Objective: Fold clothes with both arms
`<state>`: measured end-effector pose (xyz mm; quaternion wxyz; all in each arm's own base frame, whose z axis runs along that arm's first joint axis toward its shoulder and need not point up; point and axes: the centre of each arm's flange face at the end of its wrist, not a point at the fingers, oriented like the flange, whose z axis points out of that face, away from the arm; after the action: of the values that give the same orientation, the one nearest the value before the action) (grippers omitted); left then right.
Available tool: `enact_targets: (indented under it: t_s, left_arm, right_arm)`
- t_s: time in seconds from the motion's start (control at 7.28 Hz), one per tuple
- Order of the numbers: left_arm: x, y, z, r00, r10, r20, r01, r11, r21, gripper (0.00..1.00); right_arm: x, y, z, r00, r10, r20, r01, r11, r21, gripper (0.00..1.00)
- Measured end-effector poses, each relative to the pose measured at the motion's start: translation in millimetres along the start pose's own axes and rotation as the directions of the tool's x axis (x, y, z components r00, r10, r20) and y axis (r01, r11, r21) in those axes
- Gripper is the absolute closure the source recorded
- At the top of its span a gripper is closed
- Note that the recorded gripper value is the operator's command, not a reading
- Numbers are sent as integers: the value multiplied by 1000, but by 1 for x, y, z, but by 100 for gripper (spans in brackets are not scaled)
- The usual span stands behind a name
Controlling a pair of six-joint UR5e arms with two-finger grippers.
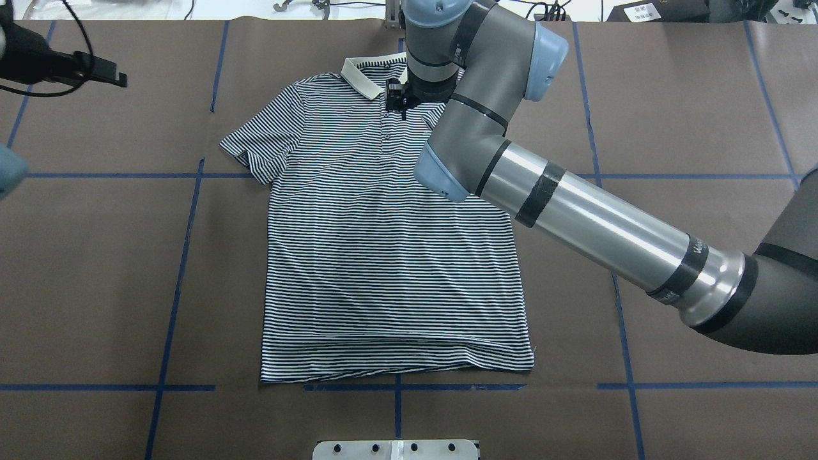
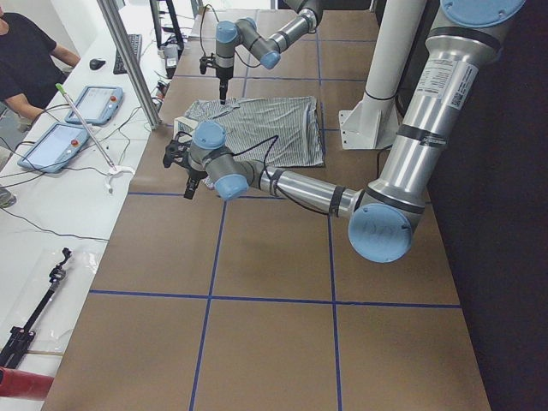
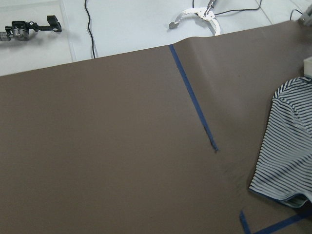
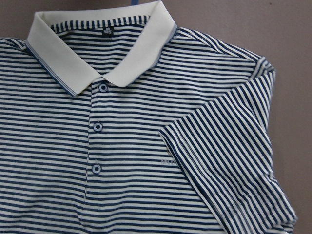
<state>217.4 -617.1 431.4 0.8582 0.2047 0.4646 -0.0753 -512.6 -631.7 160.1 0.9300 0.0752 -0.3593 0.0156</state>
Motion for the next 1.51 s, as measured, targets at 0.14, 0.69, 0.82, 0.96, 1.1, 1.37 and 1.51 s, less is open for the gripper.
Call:
enact_targets:
  t_s: [0.14, 0.69, 0.82, 0.96, 1.1, 1.37, 1.51]
  left_arm:
    - [32, 11, 23, 995, -100, 17, 99, 995, 26, 0]
    - [95, 68, 130, 960, -209, 186, 191, 975, 109, 2]
    - [104, 81, 147, 955, -216, 204, 197, 974, 112, 3]
    - [108, 86, 157, 952, -218, 215, 197, 974, 114, 4]
    - [111, 87, 163, 950, -217, 223, 196, 974, 114, 7]
    - [112, 85, 171, 947, -216, 237, 192, 974, 119, 39]
    - [112, 85, 172, 946, -215, 240, 190, 974, 124, 61]
  right_arm:
    - [32, 2, -15, 1000, 29, 2, -29, 999, -33, 0]
    - [171, 10, -36, 999, -27, 32, 29, 998, -52, 0]
    - [178, 10, -35, 999, -28, 32, 30, 998, -53, 0]
    - [182, 11, -33, 999, -28, 30, 30, 998, -54, 0]
    - [183, 11, -32, 999, -28, 29, 29, 998, -55, 0]
    - [183, 13, -29, 999, -28, 25, 30, 998, -56, 0]
    - [183, 12, -28, 999, -28, 23, 29, 998, -58, 0]
